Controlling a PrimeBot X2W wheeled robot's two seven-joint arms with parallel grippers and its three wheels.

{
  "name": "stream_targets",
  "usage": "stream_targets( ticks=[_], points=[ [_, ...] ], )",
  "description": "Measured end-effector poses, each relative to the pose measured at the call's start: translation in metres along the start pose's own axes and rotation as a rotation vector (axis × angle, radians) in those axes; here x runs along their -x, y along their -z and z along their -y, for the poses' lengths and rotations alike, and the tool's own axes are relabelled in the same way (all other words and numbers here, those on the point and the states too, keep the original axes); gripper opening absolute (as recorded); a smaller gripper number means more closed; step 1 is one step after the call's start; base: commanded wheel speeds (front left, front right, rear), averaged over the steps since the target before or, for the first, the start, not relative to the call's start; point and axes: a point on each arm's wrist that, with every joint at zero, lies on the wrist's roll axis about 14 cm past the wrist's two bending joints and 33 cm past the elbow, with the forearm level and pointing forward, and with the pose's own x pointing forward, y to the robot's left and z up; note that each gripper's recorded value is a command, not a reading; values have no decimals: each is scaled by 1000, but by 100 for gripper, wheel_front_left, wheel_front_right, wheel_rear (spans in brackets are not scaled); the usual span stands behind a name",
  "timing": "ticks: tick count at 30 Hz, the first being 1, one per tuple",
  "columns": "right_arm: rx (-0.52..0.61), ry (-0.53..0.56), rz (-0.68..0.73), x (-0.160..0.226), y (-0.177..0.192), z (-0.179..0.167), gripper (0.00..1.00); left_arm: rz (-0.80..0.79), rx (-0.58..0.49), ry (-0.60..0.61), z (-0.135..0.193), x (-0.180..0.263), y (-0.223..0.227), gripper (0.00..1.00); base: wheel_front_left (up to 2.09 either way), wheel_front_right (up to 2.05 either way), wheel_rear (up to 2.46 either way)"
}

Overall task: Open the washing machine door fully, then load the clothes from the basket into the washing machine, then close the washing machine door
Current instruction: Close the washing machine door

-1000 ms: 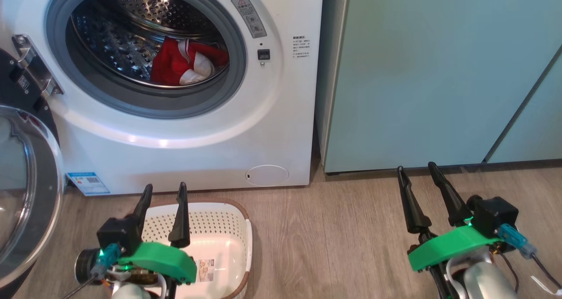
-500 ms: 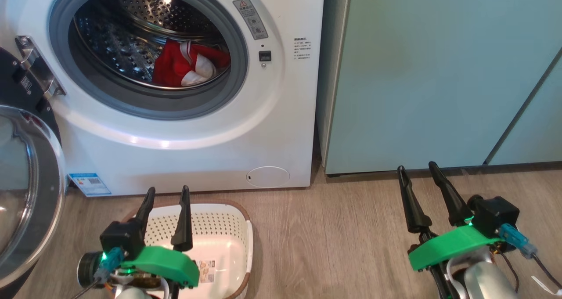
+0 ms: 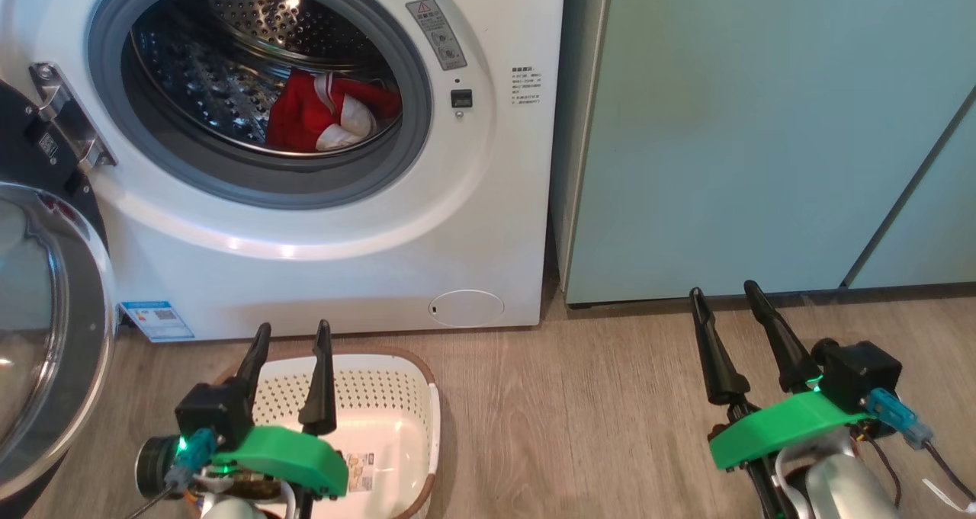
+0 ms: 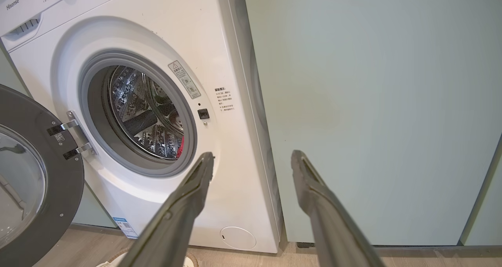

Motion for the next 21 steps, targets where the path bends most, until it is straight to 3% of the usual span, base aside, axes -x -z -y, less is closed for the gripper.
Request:
stream_targets(
  ticks=[16,21],
  points=[
    [0,-5,-1,-1,0,-2,100,-5,-1,-11,-2,1,1,100,0,0,0],
    [-1,-7,-2,-1,1,-2,100,-8,21,-20,-4,1,2,100,-79,79,0]
  ],
)
